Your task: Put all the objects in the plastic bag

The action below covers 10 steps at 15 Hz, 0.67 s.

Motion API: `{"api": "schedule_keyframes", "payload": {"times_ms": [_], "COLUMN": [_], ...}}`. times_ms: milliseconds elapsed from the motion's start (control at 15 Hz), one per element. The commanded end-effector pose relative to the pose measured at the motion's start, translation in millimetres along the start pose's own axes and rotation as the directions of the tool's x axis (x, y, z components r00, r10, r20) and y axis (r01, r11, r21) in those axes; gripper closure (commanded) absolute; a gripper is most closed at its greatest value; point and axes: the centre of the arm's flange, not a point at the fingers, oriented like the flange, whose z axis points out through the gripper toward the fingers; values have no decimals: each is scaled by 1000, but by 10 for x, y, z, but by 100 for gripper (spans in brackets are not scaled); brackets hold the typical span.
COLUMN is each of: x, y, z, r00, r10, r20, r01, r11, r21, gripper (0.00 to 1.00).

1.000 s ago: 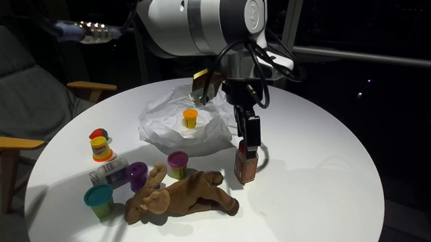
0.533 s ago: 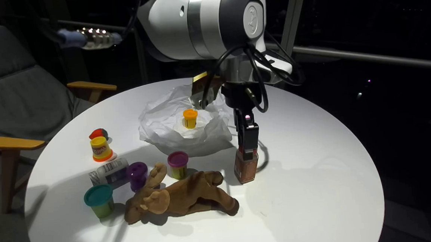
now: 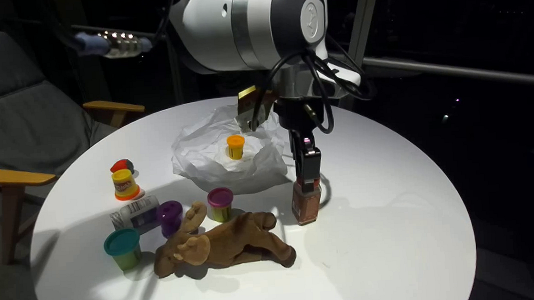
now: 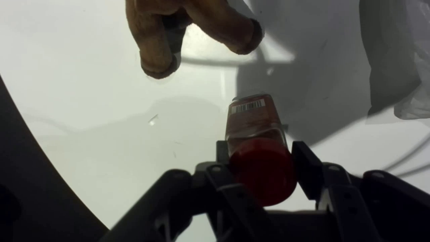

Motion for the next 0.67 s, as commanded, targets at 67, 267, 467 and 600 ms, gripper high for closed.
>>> {"api": "schedule_keyframes", "payload": {"times_ms": [67, 267, 467, 600], "x": [-280, -647, -982, -1192], "y": [-210, -490, -766, -922], "z": [-794, -1296, -1565, -1580], "r00": [984, 948, 915, 891], "r10": [-128, -259, -360, -417], "r20": [-123, -182, -180, -182], "r01": [130, 269, 377, 440], "r11": [991, 963, 923, 892], "r21": [10, 30, 70, 110], "gripper": [75, 75, 75, 75]}}
